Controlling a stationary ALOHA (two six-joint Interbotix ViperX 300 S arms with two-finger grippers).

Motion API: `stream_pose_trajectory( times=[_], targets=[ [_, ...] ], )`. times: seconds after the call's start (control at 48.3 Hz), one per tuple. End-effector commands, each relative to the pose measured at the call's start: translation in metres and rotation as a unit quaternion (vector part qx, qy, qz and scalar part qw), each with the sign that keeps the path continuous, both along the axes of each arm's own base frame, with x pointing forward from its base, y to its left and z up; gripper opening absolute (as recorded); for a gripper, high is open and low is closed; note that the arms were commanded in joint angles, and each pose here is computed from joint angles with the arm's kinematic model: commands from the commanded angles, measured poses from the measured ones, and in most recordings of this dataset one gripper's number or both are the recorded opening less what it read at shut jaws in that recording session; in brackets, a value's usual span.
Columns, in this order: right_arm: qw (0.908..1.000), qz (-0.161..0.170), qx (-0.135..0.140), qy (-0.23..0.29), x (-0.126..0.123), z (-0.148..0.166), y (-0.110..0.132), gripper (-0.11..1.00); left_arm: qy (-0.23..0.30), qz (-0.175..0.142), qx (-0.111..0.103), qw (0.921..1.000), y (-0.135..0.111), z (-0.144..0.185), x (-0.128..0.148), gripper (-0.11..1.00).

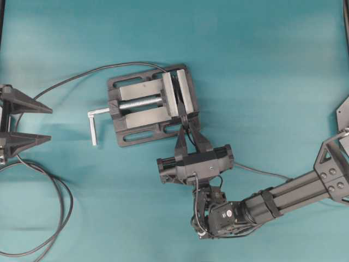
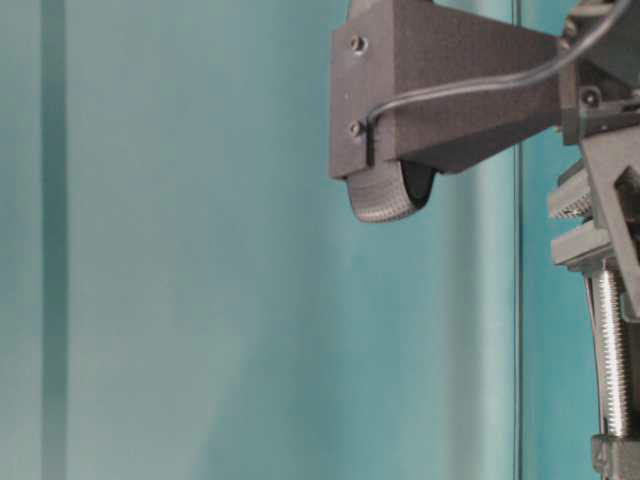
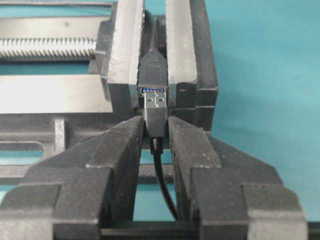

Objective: Insert the USB cable into the fixed female connector.
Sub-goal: 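Push the USB plug forward into the female port with the right gripper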

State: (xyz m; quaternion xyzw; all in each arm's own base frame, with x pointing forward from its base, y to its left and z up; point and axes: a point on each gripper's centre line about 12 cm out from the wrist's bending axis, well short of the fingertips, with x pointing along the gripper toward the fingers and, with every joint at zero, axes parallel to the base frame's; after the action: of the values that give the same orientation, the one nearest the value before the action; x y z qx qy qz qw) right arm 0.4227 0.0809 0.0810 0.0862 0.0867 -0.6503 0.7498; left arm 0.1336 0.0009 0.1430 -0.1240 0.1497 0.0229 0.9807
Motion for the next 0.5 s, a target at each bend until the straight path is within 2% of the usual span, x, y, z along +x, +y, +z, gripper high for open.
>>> stream_pose_trajectory(
  times=[0.0, 0.476],
  targets=[
    [0.9999, -0.006, 0.008, -0.014, 0.0039, 0.0100, -0.0046, 0.21, 0.000, -0.001, 0.000, 1.0000, -0.0004, 0.0026, 0.0022, 0.98],
    [0.9998, -0.009, 0.004, -0.014, 0.0039, 0.0109, -0.0068, 0.21, 0.001, -0.002, 0.000, 1.0000, -0.0004, 0.0024, 0.0021, 0.98]
  ],
)
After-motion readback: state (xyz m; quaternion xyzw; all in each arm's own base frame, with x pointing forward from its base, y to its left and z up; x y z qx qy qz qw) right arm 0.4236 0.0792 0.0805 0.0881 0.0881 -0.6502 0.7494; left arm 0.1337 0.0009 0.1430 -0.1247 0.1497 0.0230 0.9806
